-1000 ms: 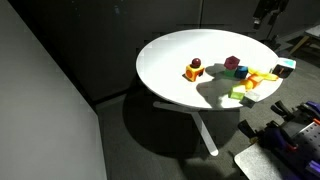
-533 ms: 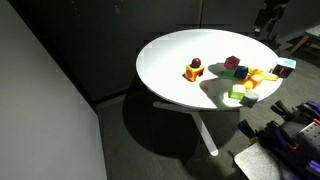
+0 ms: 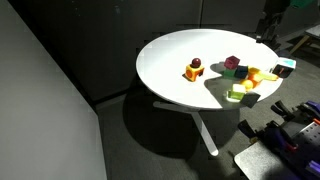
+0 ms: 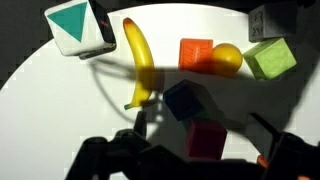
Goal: Put the blue block on top of the pink block
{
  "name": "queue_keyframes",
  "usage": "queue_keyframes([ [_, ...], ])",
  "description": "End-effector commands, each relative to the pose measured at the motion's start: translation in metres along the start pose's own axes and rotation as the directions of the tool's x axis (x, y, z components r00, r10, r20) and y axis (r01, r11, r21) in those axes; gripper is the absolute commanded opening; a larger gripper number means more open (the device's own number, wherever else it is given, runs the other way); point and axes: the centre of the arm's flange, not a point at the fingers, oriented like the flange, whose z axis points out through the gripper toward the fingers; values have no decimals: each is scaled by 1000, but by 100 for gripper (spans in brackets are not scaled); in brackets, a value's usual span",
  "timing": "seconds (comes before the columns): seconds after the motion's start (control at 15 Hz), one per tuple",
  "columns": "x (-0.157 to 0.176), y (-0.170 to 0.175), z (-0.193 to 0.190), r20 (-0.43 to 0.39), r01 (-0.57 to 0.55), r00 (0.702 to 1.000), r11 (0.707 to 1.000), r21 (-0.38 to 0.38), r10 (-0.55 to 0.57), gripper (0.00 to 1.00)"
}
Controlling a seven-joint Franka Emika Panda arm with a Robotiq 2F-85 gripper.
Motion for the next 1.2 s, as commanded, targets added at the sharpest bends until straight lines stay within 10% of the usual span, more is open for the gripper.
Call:
queue_keyframes([
  [0.0, 0, 0, 2, 3, 0, 1000, 1000, 1, 0, 100],
  [1.13, 4, 10, 43, -18, 66, 998, 998, -13, -66, 100],
])
